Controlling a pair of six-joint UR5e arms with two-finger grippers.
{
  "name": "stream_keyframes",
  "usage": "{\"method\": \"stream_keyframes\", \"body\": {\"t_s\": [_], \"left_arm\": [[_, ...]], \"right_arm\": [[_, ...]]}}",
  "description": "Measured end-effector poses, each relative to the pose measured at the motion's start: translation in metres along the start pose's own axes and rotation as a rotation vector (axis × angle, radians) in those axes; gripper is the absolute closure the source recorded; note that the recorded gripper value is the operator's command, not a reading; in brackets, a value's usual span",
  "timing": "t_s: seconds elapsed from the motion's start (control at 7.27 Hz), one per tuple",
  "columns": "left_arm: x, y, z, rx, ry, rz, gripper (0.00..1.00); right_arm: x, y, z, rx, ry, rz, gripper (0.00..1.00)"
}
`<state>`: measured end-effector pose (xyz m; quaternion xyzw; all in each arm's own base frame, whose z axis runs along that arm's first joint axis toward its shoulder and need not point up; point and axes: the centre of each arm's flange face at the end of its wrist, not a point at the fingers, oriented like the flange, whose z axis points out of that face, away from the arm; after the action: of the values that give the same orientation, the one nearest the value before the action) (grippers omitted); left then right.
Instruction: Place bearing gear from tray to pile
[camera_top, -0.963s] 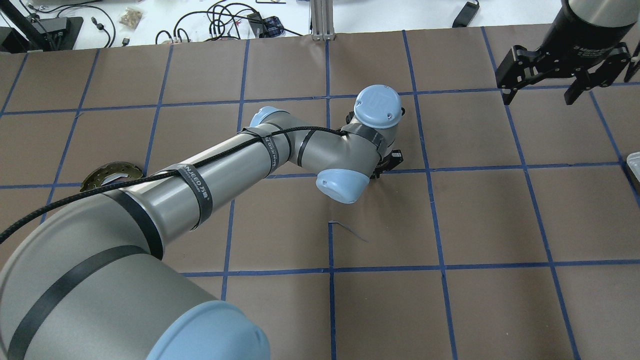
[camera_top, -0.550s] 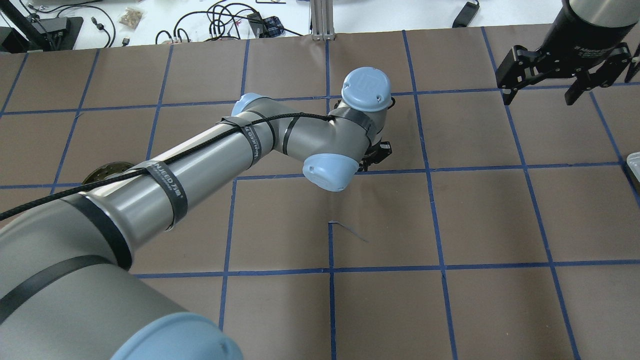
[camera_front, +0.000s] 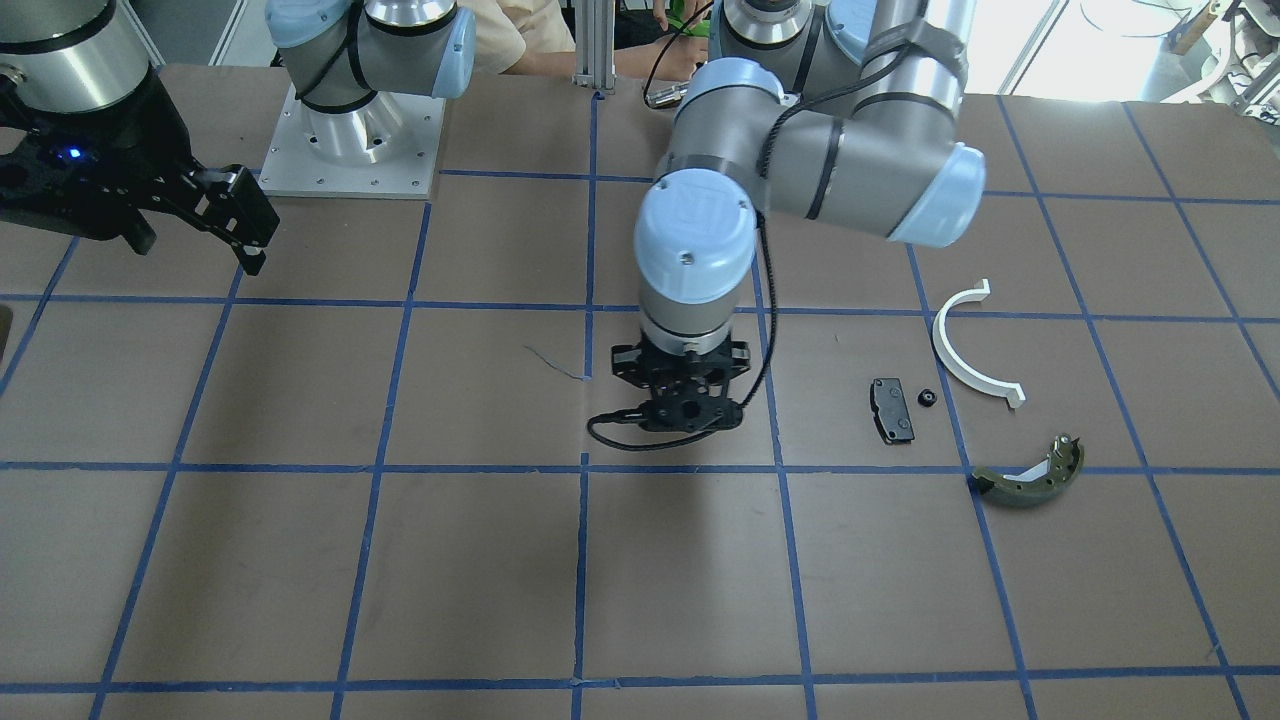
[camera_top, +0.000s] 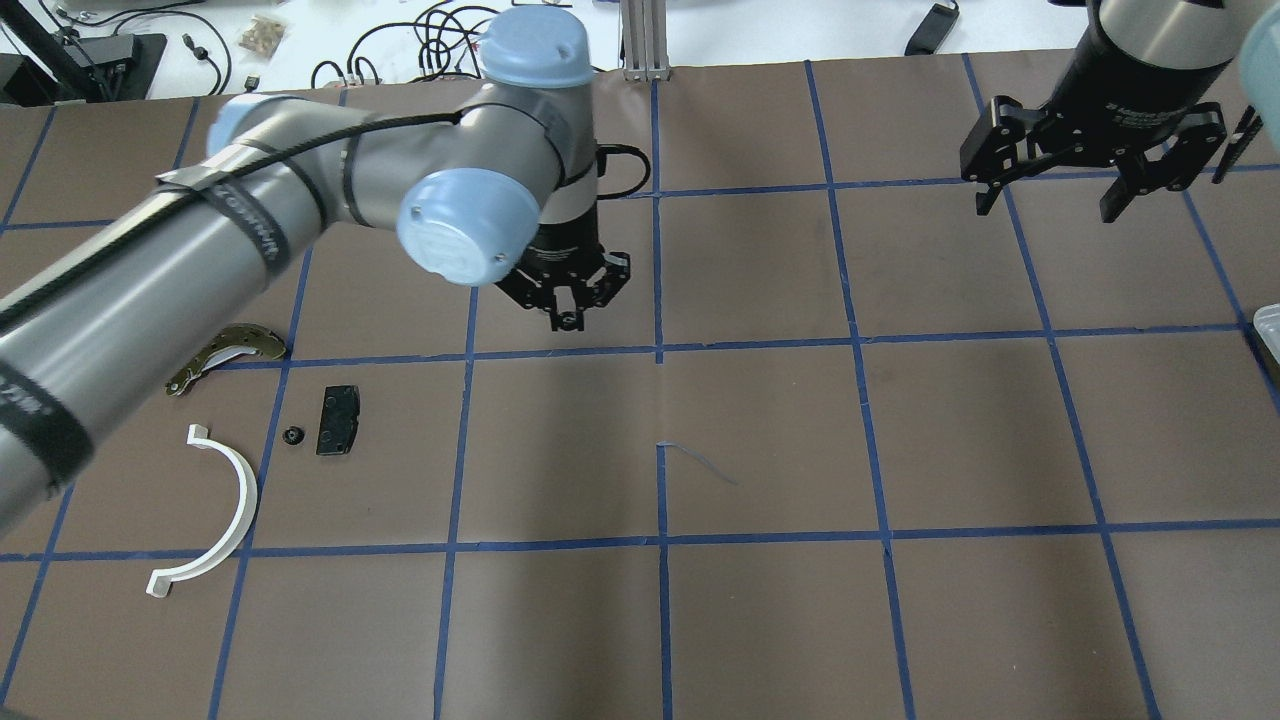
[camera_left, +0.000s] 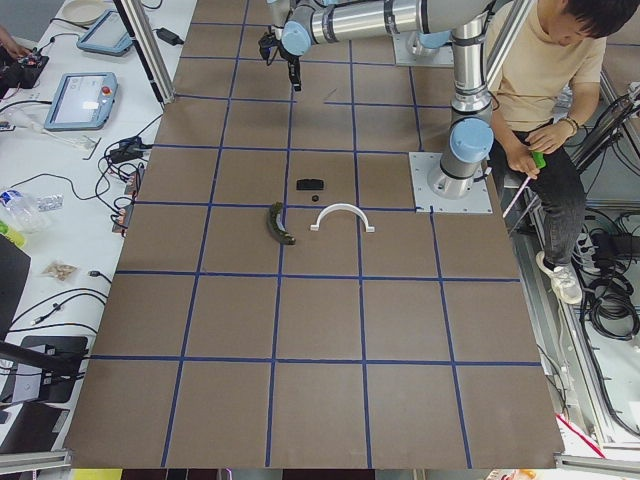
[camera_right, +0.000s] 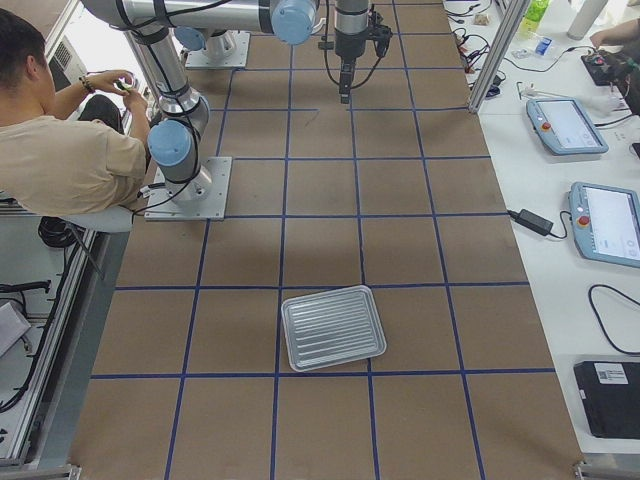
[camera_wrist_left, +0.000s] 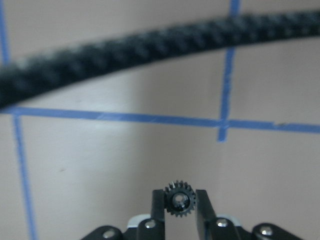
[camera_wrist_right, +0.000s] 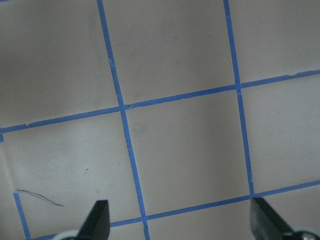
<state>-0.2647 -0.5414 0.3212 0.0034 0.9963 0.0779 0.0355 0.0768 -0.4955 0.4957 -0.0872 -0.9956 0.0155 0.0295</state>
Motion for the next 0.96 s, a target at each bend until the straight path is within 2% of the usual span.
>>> {"method": "stream_keyframes", "body": {"t_s": [0.28, 0.55, 0.96], "left_arm": [[-0.088, 0.020, -0.004, -0.030, -0.027, 0.054, 0.90], [-0.173, 0.041, 0.018, -0.032, -0.014, 0.100, 0.90], [-0.284, 0.058, 0.093, 0.087, -0.005, 0.110, 0.91]], "right_arm": [[-0.017, 0.007, 0.002, -0.002, 0.004, 0.013, 0.00], [-0.033, 0.014, 0.006, -0.011, 0.005, 0.035, 0.00], [-0.041, 0.019, 0.013, -0.024, 0.001, 0.069, 0.00]]}}
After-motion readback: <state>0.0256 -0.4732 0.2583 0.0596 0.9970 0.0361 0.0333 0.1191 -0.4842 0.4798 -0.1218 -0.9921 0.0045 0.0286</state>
